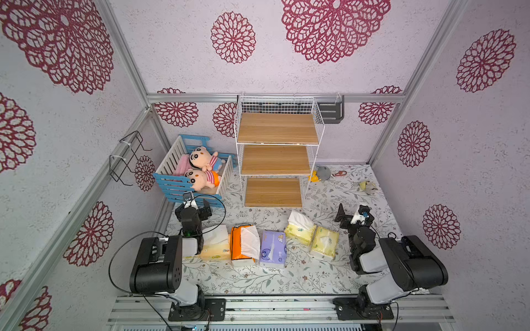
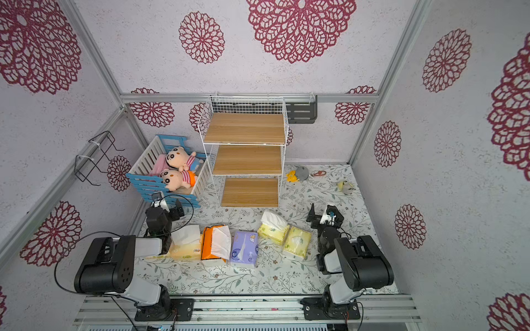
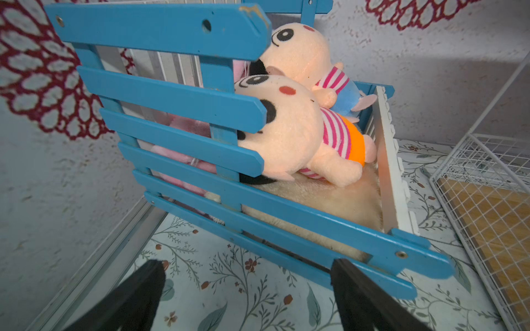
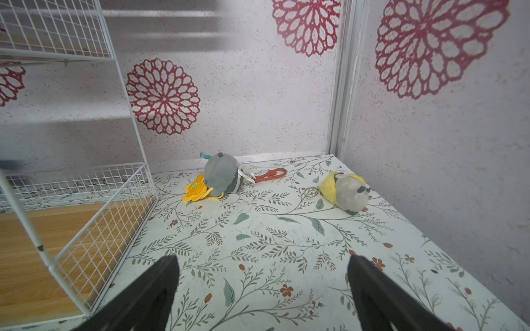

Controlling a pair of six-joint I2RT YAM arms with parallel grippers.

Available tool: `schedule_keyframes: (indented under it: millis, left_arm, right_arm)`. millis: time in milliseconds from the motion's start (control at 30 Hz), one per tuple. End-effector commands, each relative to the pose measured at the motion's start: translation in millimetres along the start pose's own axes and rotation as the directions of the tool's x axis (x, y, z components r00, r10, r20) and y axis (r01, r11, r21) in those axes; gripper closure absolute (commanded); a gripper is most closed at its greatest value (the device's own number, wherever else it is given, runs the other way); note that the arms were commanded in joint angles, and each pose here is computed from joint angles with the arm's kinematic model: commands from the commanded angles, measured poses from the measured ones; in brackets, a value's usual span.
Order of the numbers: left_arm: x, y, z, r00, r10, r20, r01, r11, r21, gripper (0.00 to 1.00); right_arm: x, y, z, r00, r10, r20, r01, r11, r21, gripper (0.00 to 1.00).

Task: Remove the tissue boxes from the shelf
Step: Reset both arms

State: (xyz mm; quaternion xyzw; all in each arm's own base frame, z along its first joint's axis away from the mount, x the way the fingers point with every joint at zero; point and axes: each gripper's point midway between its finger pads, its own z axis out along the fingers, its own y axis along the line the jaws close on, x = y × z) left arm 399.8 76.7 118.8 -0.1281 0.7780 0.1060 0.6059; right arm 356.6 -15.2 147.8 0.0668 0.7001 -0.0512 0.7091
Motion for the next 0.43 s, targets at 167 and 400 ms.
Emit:
schedule_keyframes:
  millis: [167, 400]
  left_arm:
    - [-2.0, 0.8, 1.6, 1.0, -0.009, -0.001, 0.009, 1.0, 0.004, 0.03]
    - [-1.6, 0.8, 3.3, 1.0, -0.024, -0.014, 0.024, 0.999, 0.032, 0.03]
  right_arm:
    - [-16.7, 4.6, 1.5, 0.998, 0.008, 0.057, -0.006, 1.0, -0.021, 0.01]
    - [-16.8, 4.4, 1.5, 0.998, 0.011, 0.057, -0.009, 1.0, -0.02, 0.01]
